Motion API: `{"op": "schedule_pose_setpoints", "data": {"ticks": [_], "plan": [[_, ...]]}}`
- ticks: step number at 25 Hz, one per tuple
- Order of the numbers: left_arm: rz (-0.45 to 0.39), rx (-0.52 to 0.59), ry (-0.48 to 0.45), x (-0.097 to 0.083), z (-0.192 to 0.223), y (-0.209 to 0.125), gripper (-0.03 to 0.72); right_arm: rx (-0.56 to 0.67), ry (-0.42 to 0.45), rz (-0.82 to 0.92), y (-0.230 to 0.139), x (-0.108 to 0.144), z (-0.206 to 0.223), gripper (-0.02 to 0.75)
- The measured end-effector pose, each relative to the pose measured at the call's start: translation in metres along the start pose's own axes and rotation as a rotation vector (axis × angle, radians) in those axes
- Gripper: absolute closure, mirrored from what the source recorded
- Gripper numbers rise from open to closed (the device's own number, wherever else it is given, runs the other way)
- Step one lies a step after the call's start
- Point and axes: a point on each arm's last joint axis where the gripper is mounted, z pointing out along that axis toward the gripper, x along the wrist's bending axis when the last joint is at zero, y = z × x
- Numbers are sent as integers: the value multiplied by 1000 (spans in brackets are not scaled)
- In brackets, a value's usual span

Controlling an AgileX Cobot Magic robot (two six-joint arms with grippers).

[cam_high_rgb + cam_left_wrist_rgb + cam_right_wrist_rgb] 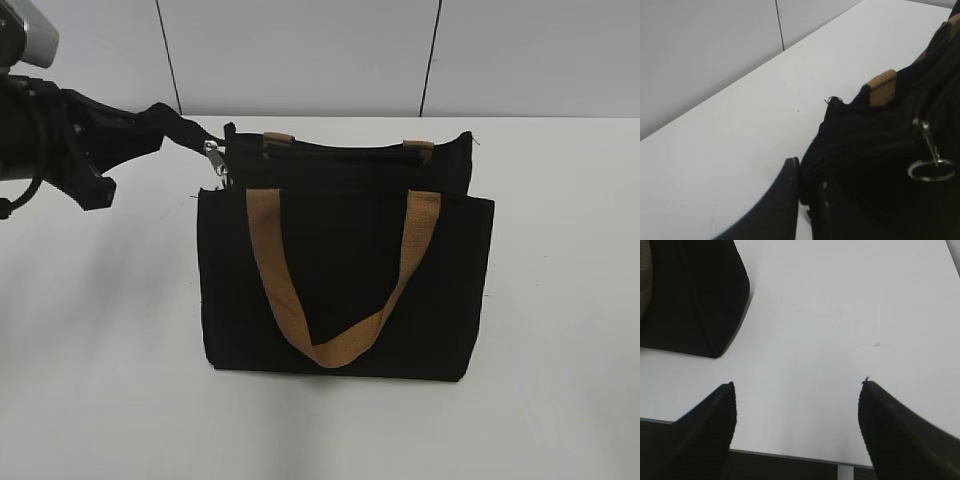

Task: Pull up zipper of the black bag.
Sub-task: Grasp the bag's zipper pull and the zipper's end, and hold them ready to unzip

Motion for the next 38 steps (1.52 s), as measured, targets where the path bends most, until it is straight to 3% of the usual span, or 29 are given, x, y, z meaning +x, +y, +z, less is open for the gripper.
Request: {"op": "schedule_pose_setpoints", "data": {"ticks": [5, 10, 17, 27, 32, 38], "plan": [[-48, 11, -16, -1, -1, 1, 666, 4, 1, 48, 3, 0, 0, 162], [-46, 1, -22, 3, 0, 11, 666, 38, 30, 105, 36, -3, 3, 162], [-73, -4, -20, 4, 0, 14, 666, 172, 107, 134, 70, -6, 37, 162], [-85, -31, -14, 7, 0, 19, 666, 297, 145, 130, 126, -15, 85, 162], [-92, -44, -21, 6, 0, 21, 666, 337, 254, 127, 152, 9, 118, 178], [-113, -58, -14, 7, 0, 22, 666, 380, 428, 53, 171, 84, 164, 183]]}}
